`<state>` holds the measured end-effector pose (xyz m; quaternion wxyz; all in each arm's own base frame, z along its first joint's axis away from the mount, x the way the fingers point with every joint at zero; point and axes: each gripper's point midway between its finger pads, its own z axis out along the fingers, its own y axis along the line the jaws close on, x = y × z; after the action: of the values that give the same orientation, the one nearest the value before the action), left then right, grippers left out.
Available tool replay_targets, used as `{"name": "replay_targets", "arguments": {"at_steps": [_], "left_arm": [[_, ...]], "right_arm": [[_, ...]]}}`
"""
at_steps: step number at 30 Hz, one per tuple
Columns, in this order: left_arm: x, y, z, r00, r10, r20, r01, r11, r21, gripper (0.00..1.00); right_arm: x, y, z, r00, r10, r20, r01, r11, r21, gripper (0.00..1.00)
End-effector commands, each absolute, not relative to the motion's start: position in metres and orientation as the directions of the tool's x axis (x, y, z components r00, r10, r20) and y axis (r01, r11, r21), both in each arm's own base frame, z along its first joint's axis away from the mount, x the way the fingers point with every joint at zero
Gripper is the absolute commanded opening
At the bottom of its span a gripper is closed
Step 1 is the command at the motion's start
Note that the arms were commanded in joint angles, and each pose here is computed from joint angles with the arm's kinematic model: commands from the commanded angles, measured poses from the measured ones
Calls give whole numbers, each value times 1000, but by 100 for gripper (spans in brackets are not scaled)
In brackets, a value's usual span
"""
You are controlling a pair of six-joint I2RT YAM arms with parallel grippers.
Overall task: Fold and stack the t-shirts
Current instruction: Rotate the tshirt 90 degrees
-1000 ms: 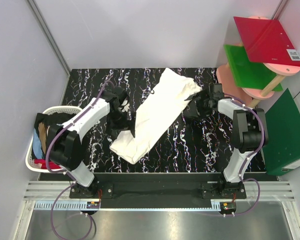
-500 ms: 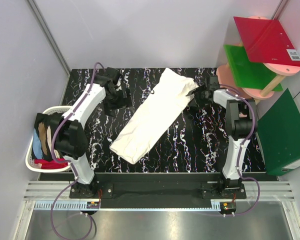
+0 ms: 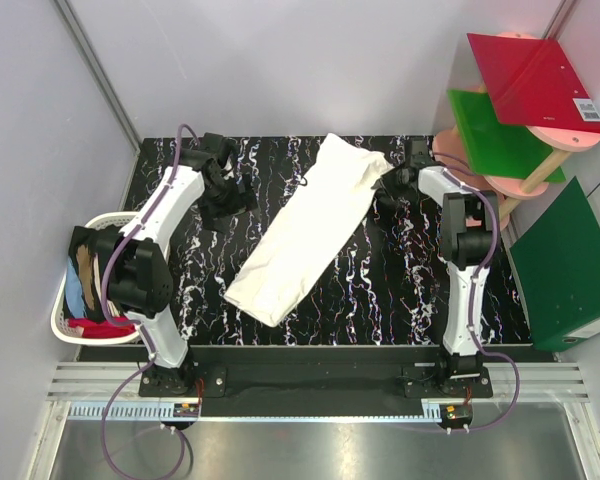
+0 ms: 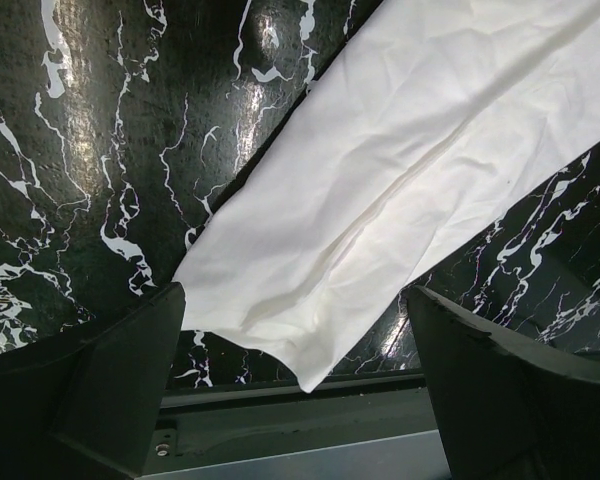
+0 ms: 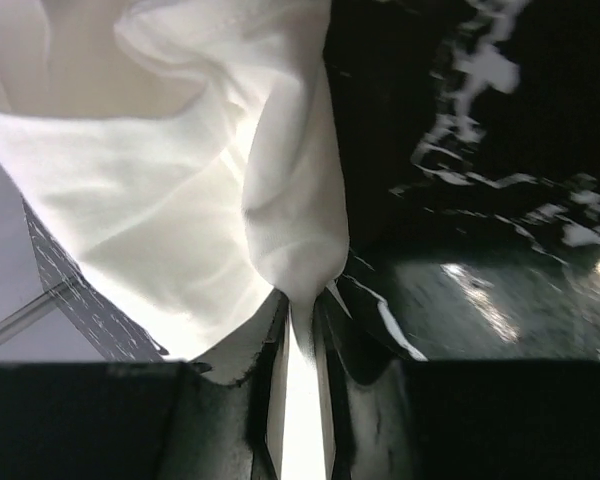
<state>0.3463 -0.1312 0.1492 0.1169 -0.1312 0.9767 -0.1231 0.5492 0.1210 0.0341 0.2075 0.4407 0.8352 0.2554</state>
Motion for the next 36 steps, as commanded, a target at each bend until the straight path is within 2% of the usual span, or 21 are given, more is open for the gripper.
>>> {"name": "replay_targets", "arguments": {"at_steps": [1, 6, 9, 10, 11, 13, 14, 15, 16, 17, 18, 19, 20, 21, 29, 32, 36], "left_arm": [[354, -128, 157, -921, -314, -231, -250, 930, -270, 99], [343, -120, 108, -939, -321, -121, -298, 938, -175, 99], [329, -121, 77, -941, -337, -3, -334, 933, -133, 99], [323, -121, 67, -938, -346, 33, -347, 930, -118, 99], [316, -121, 56, -932, -353, 77, -359, 928, -94, 99], [304, -122, 43, -922, -363, 132, -375, 924, -74, 99], [301, -123, 36, -917, -368, 155, -381, 922, -68, 99], [298, -125, 32, -915, -366, 172, -382, 921, -74, 96], [292, -129, 28, -910, -363, 201, -385, 919, -88, 91], [293, -134, 23, -912, -355, 205, -383, 917, -115, 82], [293, -137, 22, -913, -349, 211, -380, 916, -129, 68], [288, -141, 20, -909, -346, 233, -385, 911, -146, 30], [286, -144, 16, -908, -344, 240, -385, 910, -152, 5], [284, -145, 15, -906, -341, 249, -384, 911, -152, 0], [230, -168, 2, -898, -226, 377, -310, 934, -179, 0], [209, -182, -1, -894, -167, 417, -273, 939, -211, 0], [187, -200, -6, -890, -90, 446, -218, 945, -244, 0]], "right_arm": [[582, 142, 50, -581, 780, -233, 506, 570, 647, 25], [606, 167, 29, -633, 742, -220, 441, 579, 686, 28], [620, 176, 34, -651, 725, -224, 395, 575, 716, 38], [623, 177, 41, -654, 718, -237, 376, 581, 722, 47], [625, 176, 55, -648, 717, -257, 358, 585, 728, 64], [618, 170, 65, -653, 697, -296, 341, 621, 706, 75], [618, 165, 95, -630, 696, -346, 313, 635, 706, 86], [614, 160, 105, -621, 690, -370, 306, 649, 697, 89], [605, 155, 104, -629, 672, -390, 302, 674, 674, 90], [600, 150, 137, -603, 671, -431, 271, 680, 681, 90], [595, 144, 148, -594, 669, -447, 263, 686, 678, 91], [586, 140, 148, -599, 659, -455, 265, 700, 664, 91], [578, 135, 176, -577, 659, -483, 235, 700, 674, 91], [573, 131, 183, -572, 655, -494, 229, 706, 671, 91], [517, 111, 222, -571, 652, -500, 218, 707, 673, 91], [493, 111, 219, -600, 643, -476, 239, 712, 660, 91], [448, 104, 191, -643, 637, -427, 312, 726, 614, 100]]}}
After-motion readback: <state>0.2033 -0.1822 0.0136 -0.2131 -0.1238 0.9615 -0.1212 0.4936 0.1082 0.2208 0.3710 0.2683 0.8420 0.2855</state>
